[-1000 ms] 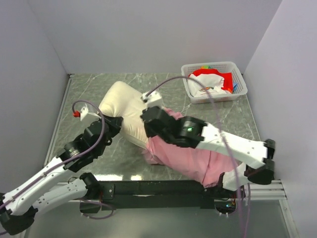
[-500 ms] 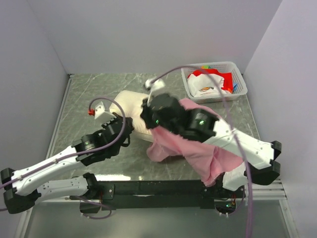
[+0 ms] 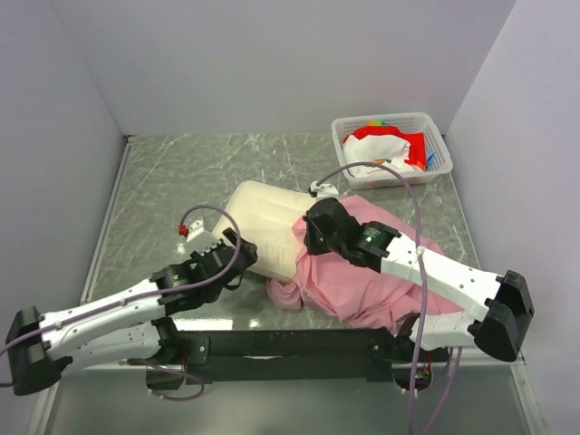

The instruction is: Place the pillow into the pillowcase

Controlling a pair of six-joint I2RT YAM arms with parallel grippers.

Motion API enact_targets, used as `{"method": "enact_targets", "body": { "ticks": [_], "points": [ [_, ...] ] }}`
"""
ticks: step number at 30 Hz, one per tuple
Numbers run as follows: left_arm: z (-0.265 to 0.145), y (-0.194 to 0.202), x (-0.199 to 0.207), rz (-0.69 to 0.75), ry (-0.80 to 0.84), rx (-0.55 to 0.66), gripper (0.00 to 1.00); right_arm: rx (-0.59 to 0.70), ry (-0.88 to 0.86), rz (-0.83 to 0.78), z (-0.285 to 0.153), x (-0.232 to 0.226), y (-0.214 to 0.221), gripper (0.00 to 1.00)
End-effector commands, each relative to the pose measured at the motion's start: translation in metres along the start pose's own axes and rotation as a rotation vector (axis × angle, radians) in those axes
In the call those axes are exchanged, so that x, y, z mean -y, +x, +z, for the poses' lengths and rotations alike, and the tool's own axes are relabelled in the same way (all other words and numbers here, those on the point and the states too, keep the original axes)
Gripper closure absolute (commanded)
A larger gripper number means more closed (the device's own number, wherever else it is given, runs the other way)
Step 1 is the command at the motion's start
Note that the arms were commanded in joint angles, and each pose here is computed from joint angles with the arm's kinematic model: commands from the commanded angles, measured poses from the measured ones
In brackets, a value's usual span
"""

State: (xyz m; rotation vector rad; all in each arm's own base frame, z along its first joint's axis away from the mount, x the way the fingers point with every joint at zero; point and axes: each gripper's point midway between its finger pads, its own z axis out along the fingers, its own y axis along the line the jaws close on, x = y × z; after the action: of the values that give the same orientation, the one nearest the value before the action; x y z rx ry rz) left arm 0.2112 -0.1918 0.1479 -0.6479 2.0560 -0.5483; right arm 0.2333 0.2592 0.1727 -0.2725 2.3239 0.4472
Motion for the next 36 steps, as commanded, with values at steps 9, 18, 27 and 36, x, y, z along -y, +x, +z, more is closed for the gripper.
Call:
{"method": "enact_targets", "body": {
  "ticks": [9,18,27,36],
  "points": [
    [-0.012,0.009,-0.049,-0.184,-0.005,-0.036,0.01,0.109,-0.045,-0.052,-0.03,-0.031,-0.013,0.52],
    [0.052,-0.011,-0.071,-0.193,-0.093,0.063,0.0,0.128,-0.059,-0.12,-0.05,-0.086,0.054,0.44],
    [0.054,-0.035,-0.053,-0.134,-0.047,0.155,0.01,0.134,0.136,-0.09,-0.012,-0.029,0.104,0.37],
    [0.086,-0.033,-0.084,-0.114,-0.254,0.205,0.1,0.071,0.156,-0.15,0.004,-0.029,0.127,0.47]
  ]
}}
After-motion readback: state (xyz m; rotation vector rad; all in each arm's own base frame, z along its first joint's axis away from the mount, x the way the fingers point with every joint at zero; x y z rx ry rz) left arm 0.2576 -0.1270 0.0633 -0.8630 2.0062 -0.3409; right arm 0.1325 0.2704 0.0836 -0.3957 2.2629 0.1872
